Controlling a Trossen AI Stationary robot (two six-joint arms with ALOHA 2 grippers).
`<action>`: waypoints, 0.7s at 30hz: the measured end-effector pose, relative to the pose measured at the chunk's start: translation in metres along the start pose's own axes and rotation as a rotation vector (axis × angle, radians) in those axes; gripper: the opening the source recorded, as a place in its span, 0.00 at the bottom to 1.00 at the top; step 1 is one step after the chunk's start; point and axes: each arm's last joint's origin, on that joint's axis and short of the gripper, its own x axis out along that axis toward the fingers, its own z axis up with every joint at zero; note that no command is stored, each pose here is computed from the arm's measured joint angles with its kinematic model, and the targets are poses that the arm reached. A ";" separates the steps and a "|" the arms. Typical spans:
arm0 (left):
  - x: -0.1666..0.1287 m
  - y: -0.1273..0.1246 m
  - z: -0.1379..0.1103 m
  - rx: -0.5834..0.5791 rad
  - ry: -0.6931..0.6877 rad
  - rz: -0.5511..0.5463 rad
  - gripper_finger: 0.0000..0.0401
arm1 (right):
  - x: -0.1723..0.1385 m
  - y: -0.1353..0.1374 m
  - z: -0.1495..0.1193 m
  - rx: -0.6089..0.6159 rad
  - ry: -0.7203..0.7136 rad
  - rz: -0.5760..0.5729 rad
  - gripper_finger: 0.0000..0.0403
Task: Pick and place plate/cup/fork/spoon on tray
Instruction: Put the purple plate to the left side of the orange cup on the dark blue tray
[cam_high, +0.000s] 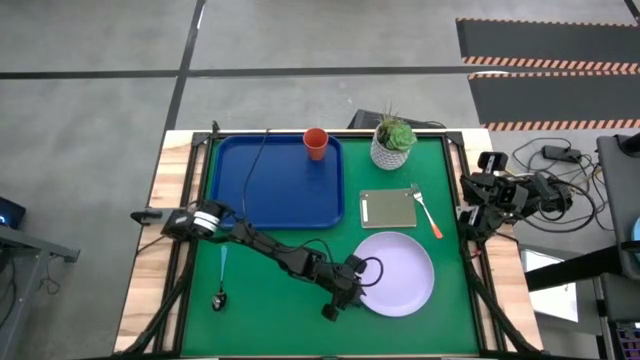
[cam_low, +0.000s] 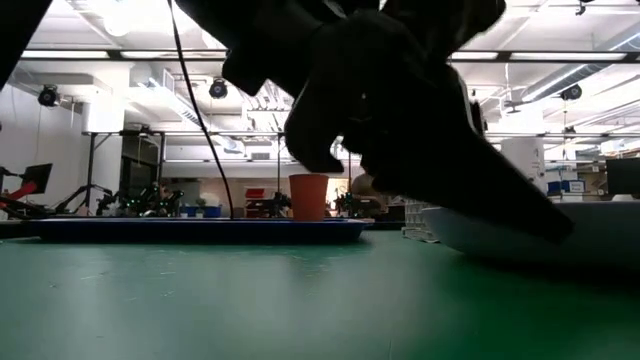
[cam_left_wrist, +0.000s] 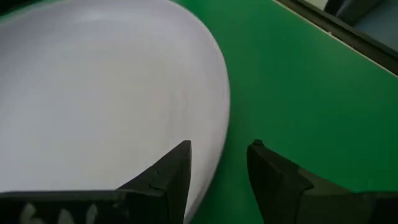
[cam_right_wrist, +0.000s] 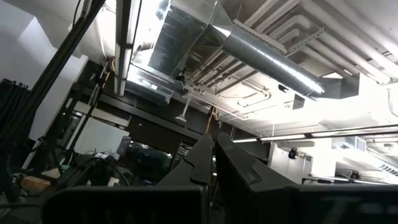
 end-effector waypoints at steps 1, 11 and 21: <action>0.001 0.001 -0.001 -0.003 0.002 -0.003 0.34 | 0.000 0.000 0.000 0.000 0.000 -0.001 0.02; 0.002 0.006 -0.003 -0.015 0.011 0.019 0.34 | 0.001 0.000 0.000 -0.002 0.003 0.002 0.02; 0.006 0.006 -0.009 -0.023 0.022 0.022 0.09 | 0.001 0.001 0.000 -0.005 0.003 0.002 0.02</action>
